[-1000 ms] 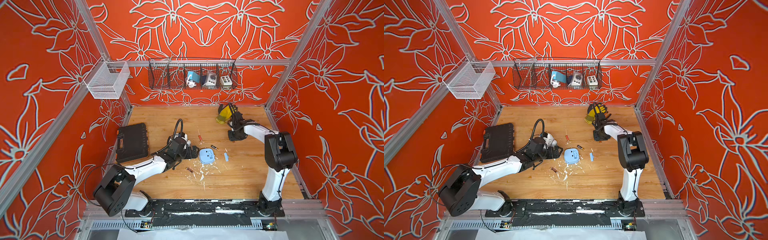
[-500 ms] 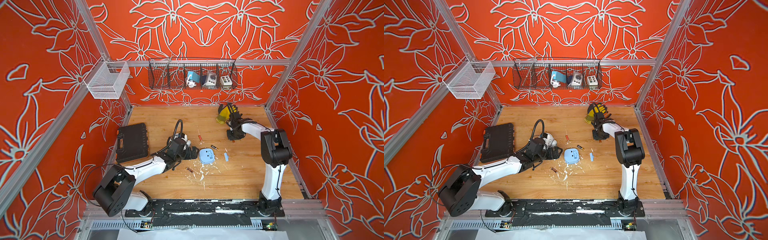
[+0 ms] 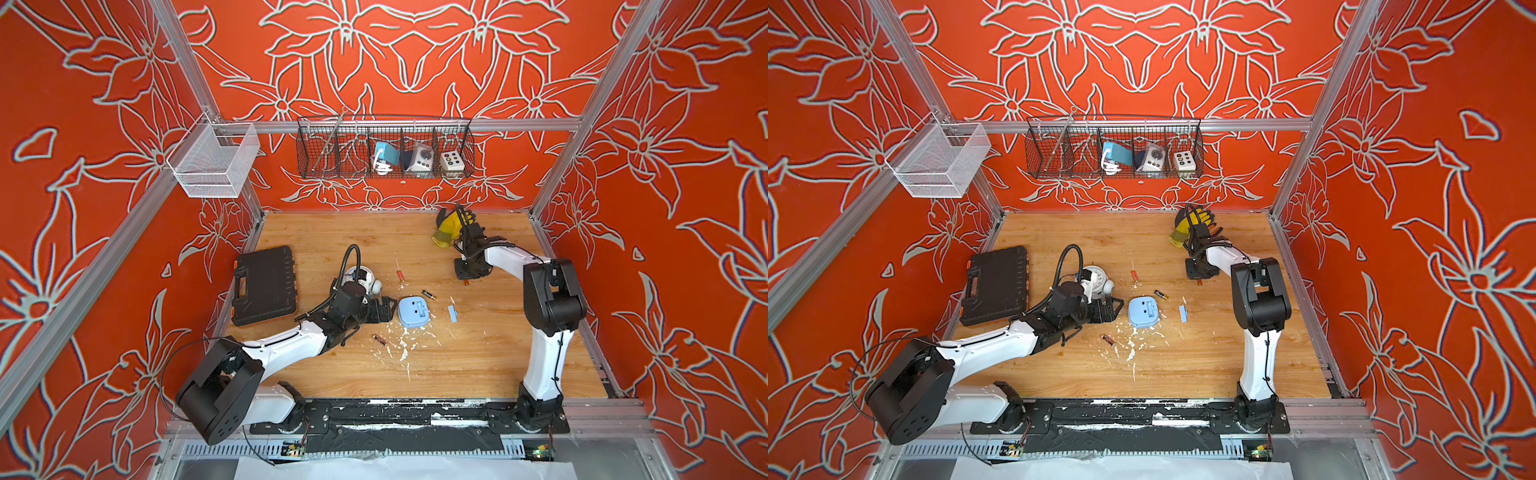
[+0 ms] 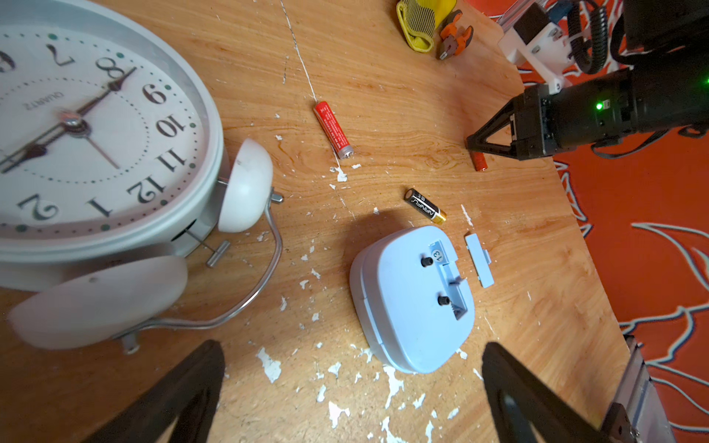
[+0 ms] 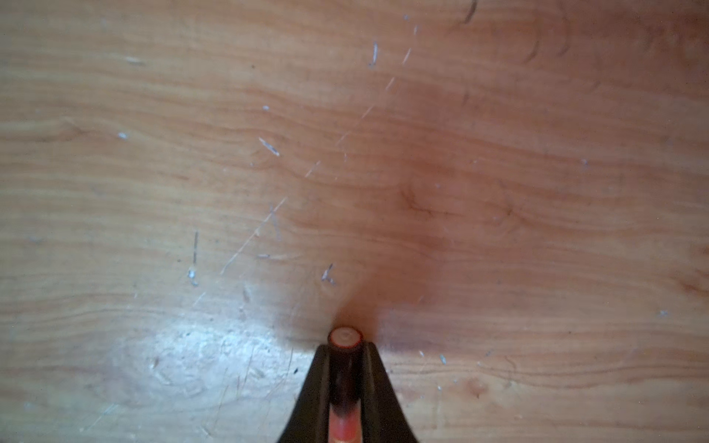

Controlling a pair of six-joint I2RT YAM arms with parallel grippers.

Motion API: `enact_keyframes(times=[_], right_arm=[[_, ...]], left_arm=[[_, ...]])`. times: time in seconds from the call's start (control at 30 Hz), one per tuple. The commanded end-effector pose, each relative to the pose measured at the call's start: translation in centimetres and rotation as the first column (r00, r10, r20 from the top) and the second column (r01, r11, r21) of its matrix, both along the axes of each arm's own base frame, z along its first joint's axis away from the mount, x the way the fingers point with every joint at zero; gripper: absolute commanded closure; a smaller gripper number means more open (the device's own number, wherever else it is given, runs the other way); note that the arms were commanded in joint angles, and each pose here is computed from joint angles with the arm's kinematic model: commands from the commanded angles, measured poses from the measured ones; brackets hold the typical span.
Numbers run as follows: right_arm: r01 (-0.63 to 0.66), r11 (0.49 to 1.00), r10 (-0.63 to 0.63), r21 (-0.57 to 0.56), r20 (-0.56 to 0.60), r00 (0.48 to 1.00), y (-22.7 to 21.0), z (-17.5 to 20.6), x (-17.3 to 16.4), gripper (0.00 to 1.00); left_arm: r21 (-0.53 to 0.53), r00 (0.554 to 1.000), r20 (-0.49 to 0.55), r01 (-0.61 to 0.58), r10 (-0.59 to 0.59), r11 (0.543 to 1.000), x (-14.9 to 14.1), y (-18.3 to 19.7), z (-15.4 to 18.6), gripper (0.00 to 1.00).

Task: Insert the battery into the alarm
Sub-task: Pick up the battery at the center of the board.

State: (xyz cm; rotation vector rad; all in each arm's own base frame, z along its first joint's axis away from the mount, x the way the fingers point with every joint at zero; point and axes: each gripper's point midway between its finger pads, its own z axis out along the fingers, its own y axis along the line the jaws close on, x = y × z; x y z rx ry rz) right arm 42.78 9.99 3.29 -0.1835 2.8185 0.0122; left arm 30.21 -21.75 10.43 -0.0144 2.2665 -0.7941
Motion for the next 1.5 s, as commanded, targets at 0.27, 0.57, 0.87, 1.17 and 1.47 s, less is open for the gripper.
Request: enact_keyframes(times=[0.27,0.57,0.87,1.17,1.47], right_arm=[[-0.01,0.925,-0.087,0.379,0.238,0.967,4.0,6.9,-1.2,0.9],[-0.083,0.661,-0.28,0.746,0.348,0.895,7.1,13.7,-3.5,0.94],[-0.148,0.498,-0.362,0.855,0.36,0.86,8.1,17.0,-6.5,1.0],[-0.218,0.43,-0.32,0.876,0.374,0.871,10.3,19.6,-9.1,1.0],[-0.259,0.404,-0.273,0.877,0.387,0.881,12.4,20.7,-10.7,1.0]], left_arm=[[-0.257,0.974,0.227,0.036,0.024,0.966,0.9,-2.0,6.3,0.02],[-0.337,0.935,0.351,0.179,-0.053,0.924,0.6,-6.9,10.9,0.13],[-0.325,0.908,0.393,0.285,-0.145,0.902,0.5,-11.2,12.5,0.34],[-0.359,0.901,0.379,0.352,-0.21,0.865,0.3,-13.8,12.5,0.41],[-0.362,0.894,0.392,0.366,-0.216,0.858,0.6,-14.4,13.1,0.47]])
